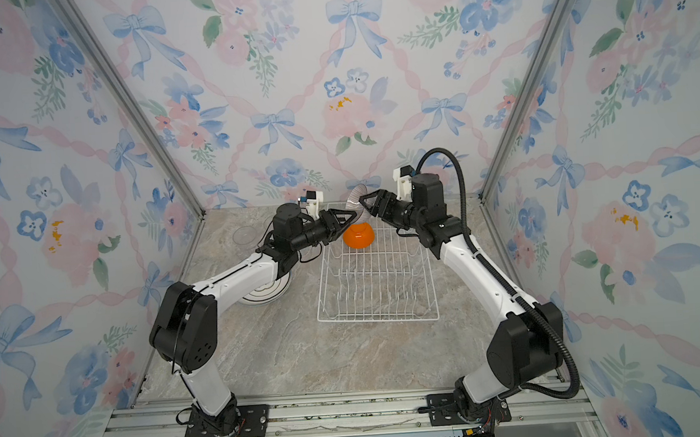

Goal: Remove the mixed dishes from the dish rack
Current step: 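Hold the striped bowl out with the right gripper while the left gripper grasps it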

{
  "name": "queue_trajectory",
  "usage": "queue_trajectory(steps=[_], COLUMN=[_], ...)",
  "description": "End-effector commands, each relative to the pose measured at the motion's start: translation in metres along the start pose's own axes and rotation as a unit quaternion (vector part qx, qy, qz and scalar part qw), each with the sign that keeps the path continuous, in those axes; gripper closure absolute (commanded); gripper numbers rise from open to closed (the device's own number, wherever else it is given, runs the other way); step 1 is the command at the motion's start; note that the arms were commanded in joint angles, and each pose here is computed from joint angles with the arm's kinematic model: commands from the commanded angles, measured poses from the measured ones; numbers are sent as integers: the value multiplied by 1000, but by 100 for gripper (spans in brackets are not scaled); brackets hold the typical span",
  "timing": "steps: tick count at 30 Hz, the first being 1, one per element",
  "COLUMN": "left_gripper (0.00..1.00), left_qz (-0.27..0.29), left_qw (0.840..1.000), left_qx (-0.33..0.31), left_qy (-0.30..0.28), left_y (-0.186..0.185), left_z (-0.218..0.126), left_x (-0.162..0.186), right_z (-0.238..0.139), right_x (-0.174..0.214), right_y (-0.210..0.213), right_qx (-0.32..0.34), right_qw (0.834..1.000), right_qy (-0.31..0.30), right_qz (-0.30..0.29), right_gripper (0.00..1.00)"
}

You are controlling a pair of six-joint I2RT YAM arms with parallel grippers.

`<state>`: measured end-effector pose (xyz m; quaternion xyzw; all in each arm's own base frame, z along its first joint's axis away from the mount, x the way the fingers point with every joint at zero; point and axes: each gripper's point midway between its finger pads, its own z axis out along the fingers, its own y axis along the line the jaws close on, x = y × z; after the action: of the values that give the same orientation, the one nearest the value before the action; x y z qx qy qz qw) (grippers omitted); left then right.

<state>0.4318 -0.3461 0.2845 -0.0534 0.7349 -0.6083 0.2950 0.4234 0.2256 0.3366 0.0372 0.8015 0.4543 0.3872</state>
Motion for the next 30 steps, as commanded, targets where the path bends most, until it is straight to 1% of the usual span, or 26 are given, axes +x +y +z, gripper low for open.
queue_trajectory(steps=[1,2,4,7,9,14,17,19,21,24,27,30], left_gripper=[65,67,75,92,99,100,100,100,100,100,100,100], left_qz=[5,5,6,3,2,3,2,2,6,8,11,12], left_qw=[1000,1000,1000,1000,1000,1000,1000,1000,1000,1000,1000,1000], left_qx=[14,15,17,15,14,10,10,9,9,10,9,7], left_qy=[8,9,10,10,12,6,5,1,-2,-5,-6,-6], left_y=[-7,-8,-9,-7,-5,-2,-3,-3,-3,-4,-4,-1], left_z=[6,6,6,5,5,3,2,1,-1,-3,-3,-2], left_x=[0,0,0,0,2,-2,-3,-5,-7,-9,-11,-11], right_z=[-13,-13,-12,-12,-11,-8,-9,-11,-13,-16,-17,-18], right_x=[-11,-10,-8,-7,-6,-2,-1,-1,-2,-3,-5,-5], right_y=[39,39,39,38,36,28,25,22,19,14,10,9], right_qx=[-56,-56,-57,-53,-46,-32,-27,-21,-16,-8,-3,-1], right_qw=[998,998,998,998,998,999,999,999,999,999,999,999], right_qy=[-24,-23,-20,-21,-21,-16,-18,-20,-23,-28,-29,-29], right_qz=[-30,-30,-30,-34,-37,-36,-40,-43,-43,-41,-36,-36], right_gripper=[47,47,47,47,47,47,39,37,30,28,23,23])
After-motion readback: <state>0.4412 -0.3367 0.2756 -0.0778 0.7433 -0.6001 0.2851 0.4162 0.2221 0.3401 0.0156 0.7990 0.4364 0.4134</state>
